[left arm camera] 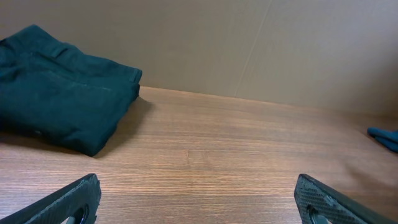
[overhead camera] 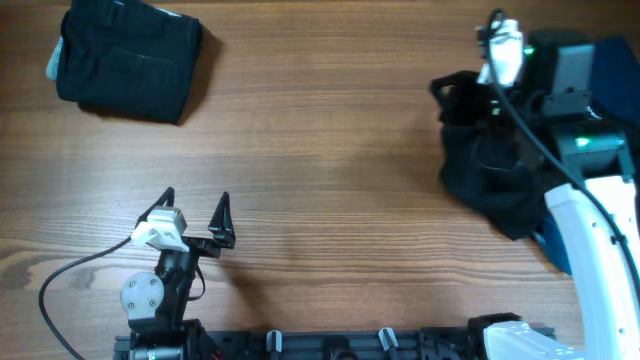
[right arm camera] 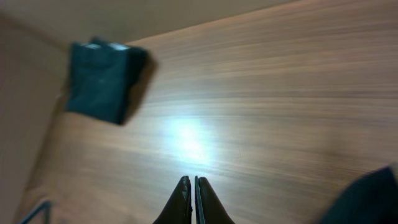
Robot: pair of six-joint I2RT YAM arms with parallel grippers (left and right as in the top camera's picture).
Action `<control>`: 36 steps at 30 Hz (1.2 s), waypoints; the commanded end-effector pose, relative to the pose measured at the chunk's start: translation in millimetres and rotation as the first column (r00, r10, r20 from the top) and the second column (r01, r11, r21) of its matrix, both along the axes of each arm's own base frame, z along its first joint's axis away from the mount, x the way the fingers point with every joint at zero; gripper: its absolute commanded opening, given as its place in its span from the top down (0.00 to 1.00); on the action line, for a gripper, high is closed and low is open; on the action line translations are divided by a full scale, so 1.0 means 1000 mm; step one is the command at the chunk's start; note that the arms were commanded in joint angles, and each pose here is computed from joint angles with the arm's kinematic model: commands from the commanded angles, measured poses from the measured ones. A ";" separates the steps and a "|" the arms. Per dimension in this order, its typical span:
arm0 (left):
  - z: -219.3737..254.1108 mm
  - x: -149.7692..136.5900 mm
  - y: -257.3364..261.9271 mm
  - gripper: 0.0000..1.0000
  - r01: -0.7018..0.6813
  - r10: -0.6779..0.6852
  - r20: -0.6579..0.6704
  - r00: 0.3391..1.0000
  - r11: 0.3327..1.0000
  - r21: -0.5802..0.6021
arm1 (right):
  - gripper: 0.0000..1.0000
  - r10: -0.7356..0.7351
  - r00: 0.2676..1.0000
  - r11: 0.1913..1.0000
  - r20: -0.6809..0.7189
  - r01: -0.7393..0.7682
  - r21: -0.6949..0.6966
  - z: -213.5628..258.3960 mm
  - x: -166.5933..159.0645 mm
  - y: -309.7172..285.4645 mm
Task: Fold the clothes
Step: 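Close the right gripper on the black garment's edge, then drag the black garment leftward to the table center with right gripper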
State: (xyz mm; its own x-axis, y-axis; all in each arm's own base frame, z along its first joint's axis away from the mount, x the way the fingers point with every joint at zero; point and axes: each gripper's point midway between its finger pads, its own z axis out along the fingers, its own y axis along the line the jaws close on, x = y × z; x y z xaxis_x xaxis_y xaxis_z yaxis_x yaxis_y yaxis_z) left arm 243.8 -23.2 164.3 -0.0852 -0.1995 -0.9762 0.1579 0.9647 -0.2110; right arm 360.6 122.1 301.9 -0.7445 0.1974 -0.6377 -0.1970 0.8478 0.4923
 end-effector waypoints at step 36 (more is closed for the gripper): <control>-0.002 0.000 0.001 0.00 -0.004 0.004 0.005 1.000 1.000 0.020 | 0.35 -0.665 0.623 0.707 -0.412 0.346 -0.617 -0.207 -0.019 -0.042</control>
State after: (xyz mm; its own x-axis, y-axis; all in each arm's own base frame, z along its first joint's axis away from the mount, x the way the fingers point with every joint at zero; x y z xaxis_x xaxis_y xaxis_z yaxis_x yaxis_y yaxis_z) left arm 243.8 -23.2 164.2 -0.0856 -0.1999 -0.9761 0.1577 0.9646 -0.2114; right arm 339.2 94.0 96.9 -0.9178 0.3474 -0.1923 0.3681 0.9260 -0.0841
